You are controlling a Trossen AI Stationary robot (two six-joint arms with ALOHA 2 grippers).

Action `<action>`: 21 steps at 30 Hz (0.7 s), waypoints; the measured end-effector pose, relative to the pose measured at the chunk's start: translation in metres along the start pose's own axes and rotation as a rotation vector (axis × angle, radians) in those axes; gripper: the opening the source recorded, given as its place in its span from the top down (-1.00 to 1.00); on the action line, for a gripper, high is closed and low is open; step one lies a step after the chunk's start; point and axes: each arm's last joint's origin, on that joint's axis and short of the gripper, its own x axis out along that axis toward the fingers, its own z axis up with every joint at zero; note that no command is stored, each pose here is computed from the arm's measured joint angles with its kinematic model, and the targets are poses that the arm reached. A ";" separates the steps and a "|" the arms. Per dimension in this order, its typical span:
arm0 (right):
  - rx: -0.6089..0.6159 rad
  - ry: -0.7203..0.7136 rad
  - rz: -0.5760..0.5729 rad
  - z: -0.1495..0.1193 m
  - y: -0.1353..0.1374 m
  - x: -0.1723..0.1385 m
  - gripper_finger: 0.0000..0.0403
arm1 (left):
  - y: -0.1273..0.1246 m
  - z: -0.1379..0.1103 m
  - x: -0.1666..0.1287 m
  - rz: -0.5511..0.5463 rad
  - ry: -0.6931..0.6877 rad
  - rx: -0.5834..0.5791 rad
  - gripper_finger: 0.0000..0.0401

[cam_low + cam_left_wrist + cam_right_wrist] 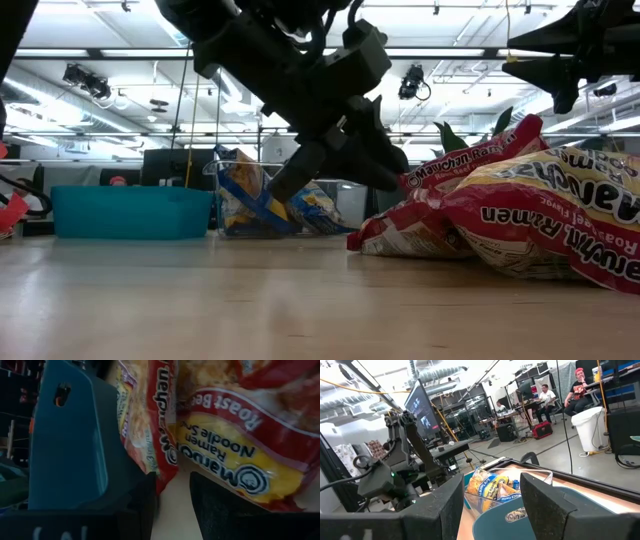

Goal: Sort Maruchan noodles
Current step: Put the red noodle pack into the green bin

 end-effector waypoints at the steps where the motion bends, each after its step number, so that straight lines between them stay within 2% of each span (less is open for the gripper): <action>1: 0.002 -0.002 0.001 0.000 0.000 0.000 0.01 | 0.000 -0.001 0.001 0.003 0.001 -0.004 0.38; 13: 0.006 -0.006 0.001 0.001 0.000 0.000 0.01 | 0.001 -0.006 0.007 0.021 0.026 -0.045 0.39; 21: 0.006 -0.006 0.002 0.001 0.000 0.000 0.01 | 0.002 -0.005 0.007 0.029 0.009 -0.125 0.64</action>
